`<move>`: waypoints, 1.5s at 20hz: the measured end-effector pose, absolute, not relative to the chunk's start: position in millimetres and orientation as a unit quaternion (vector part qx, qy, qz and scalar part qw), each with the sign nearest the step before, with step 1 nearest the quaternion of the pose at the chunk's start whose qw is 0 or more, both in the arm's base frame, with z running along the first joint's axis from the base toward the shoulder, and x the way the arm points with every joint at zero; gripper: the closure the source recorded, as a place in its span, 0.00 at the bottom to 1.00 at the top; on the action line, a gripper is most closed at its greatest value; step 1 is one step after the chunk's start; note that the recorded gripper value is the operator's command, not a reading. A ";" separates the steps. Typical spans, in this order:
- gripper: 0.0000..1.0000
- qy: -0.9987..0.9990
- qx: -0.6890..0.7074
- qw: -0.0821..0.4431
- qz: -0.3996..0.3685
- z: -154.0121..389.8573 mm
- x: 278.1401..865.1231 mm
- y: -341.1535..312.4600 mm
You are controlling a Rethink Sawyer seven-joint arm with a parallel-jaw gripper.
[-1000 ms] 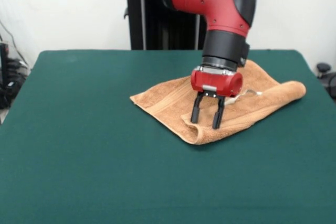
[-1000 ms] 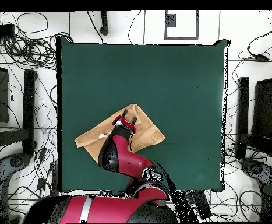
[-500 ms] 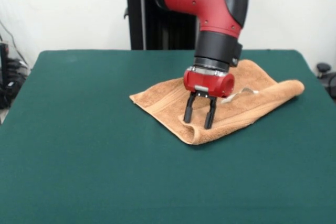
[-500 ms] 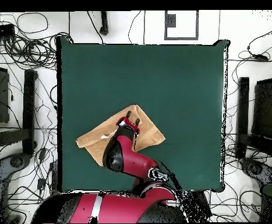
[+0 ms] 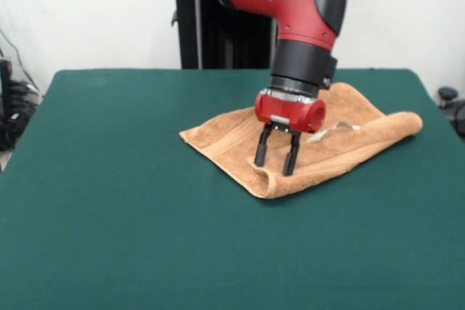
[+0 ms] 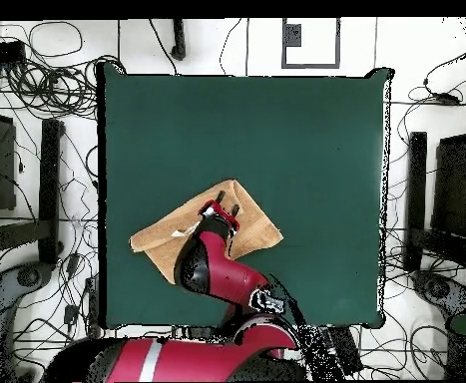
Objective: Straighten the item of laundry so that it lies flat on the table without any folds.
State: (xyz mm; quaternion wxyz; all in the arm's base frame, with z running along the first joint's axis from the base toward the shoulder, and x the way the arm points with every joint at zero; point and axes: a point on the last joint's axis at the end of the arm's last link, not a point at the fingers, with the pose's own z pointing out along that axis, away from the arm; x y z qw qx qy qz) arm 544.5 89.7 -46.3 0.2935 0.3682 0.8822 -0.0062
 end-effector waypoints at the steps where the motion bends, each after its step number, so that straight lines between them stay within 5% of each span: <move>1: 0.00 0.883 0.370 0.290 -0.010 -44.1 544.6 90.2; 13: 0.00 0.889 0.391 0.232 -0.053 -34.2 530.4 92.9; 30: 0.00 0.888 0.393 0.231 -0.066 -52.2 521.7 79.6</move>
